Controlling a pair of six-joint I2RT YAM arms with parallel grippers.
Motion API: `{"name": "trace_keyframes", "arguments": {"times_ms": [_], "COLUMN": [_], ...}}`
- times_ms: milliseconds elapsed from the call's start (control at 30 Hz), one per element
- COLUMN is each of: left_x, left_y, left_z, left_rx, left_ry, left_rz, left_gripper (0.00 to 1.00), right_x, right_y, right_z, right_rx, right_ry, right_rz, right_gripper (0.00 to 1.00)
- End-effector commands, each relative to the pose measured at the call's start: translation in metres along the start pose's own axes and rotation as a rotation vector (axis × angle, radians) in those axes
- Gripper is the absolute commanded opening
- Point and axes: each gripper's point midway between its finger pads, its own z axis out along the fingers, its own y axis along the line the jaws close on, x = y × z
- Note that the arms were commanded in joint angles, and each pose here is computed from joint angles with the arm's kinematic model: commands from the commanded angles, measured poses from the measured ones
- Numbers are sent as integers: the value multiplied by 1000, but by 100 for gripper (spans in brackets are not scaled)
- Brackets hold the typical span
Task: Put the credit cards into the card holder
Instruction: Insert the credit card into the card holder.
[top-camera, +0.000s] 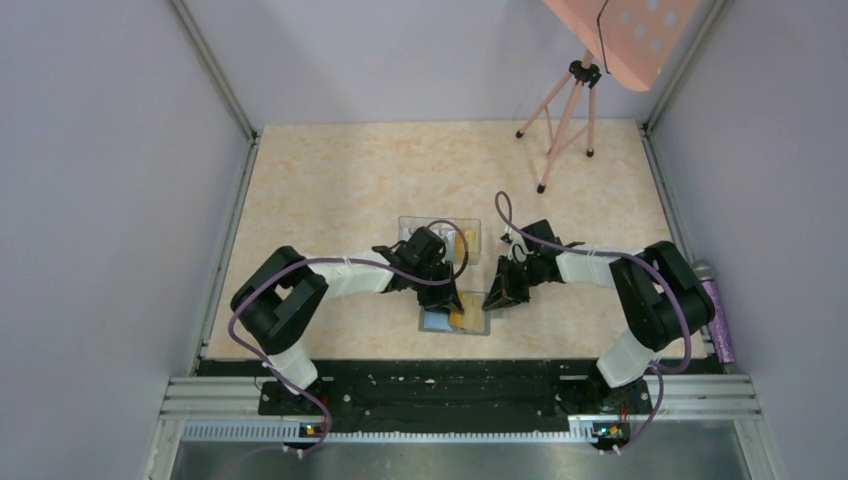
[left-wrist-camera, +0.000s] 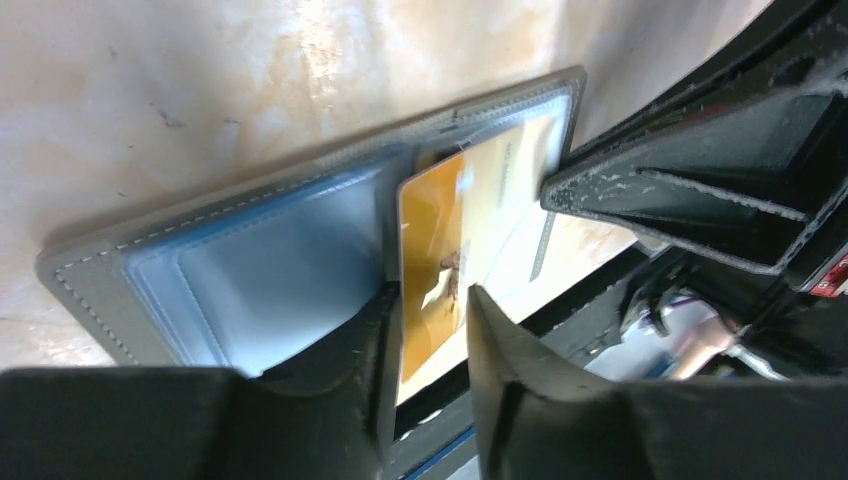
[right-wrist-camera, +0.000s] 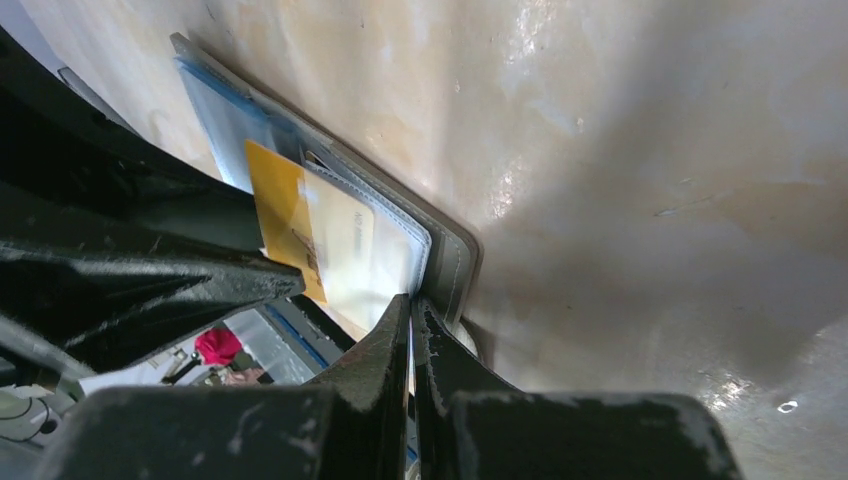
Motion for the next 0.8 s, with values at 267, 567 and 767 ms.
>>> {"name": "trace_keyframes", "arguments": {"times_ms": [267, 567, 767], "left_x": [-13, -7, -6], "left_y": [13, 9, -26], "left_z": [-16, 3, 11], "left_rx": [-273, -265, -107], "left_ry": [-47, 12, 32], "left_rz": [112, 150, 177], "left_gripper": [54, 52, 45], "right_x": [11, 12, 13], "right_y": [-4, -5, -5], "right_z": [-1, -1, -1], "right_rx": [24, 25, 23], "right_ry": [20, 22, 25], "right_rz": [0, -1, 0], "right_gripper": [0, 0, 0]}}
